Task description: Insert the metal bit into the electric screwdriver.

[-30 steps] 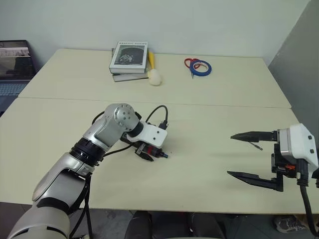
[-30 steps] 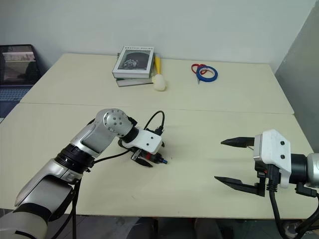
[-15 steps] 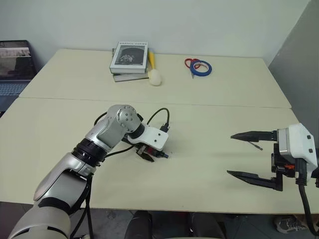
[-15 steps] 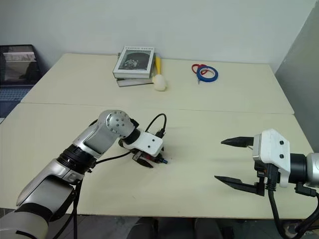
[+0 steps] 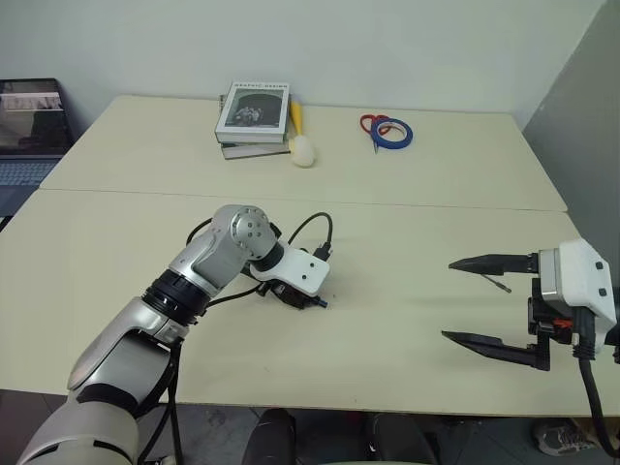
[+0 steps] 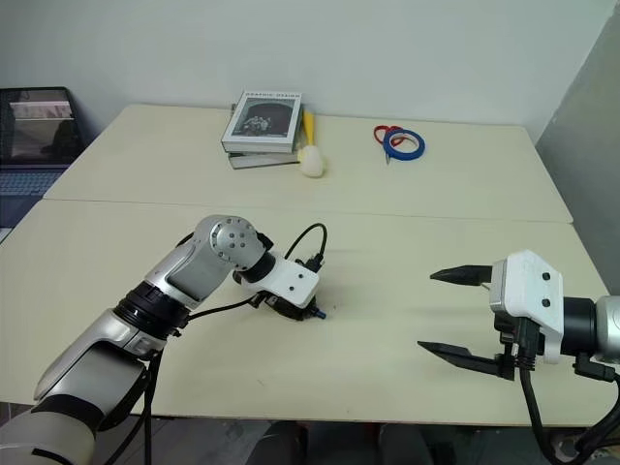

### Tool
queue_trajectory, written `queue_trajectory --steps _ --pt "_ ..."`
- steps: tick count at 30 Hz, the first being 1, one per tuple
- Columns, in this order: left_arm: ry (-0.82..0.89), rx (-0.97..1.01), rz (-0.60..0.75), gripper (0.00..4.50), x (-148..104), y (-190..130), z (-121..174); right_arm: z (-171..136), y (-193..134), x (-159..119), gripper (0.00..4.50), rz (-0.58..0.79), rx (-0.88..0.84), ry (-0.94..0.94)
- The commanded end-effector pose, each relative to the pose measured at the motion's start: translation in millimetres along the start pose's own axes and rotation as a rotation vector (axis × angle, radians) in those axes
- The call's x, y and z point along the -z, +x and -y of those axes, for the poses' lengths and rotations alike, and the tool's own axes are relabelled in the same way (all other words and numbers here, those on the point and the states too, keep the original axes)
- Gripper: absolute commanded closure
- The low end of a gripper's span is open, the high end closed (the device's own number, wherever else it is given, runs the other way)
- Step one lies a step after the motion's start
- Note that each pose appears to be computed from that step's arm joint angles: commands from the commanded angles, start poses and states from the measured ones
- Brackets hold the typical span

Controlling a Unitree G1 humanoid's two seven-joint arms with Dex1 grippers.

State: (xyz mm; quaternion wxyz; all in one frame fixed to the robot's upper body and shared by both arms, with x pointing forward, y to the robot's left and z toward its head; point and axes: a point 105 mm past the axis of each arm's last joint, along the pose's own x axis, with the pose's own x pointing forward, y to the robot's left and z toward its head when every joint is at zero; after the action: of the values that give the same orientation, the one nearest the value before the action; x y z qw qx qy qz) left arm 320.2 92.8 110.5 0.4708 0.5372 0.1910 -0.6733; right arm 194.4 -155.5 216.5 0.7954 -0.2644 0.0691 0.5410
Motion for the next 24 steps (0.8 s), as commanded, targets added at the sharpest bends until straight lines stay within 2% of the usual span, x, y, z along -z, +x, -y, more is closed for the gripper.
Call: queue_trajectory --steps 1,8,11,19,24 --pt "0.016 -0.063 0.021 2.85 -6 -10 -11 0 -1 -5 0.0 0.004 -0.008 -0.027" --pt "-0.052 -0.283 0.159 2.85 -23 -55 -49 3 -4 -6 0.0 -0.001 0.001 -0.029" --pt "-0.132 -0.416 0.29 2.85 -34 -73 -66 4 -4 -6 0.0 0.0 0.004 -0.03" --pt "-0.337 -0.727 0.566 2.85 -48 -89 -101 11 -4 -6 0.0 0.002 0.009 -0.043" --pt "-0.466 -0.887 0.746 2.85 -49 -89 -107 18 -3 -9 0.0 0.015 0.018 -0.049"
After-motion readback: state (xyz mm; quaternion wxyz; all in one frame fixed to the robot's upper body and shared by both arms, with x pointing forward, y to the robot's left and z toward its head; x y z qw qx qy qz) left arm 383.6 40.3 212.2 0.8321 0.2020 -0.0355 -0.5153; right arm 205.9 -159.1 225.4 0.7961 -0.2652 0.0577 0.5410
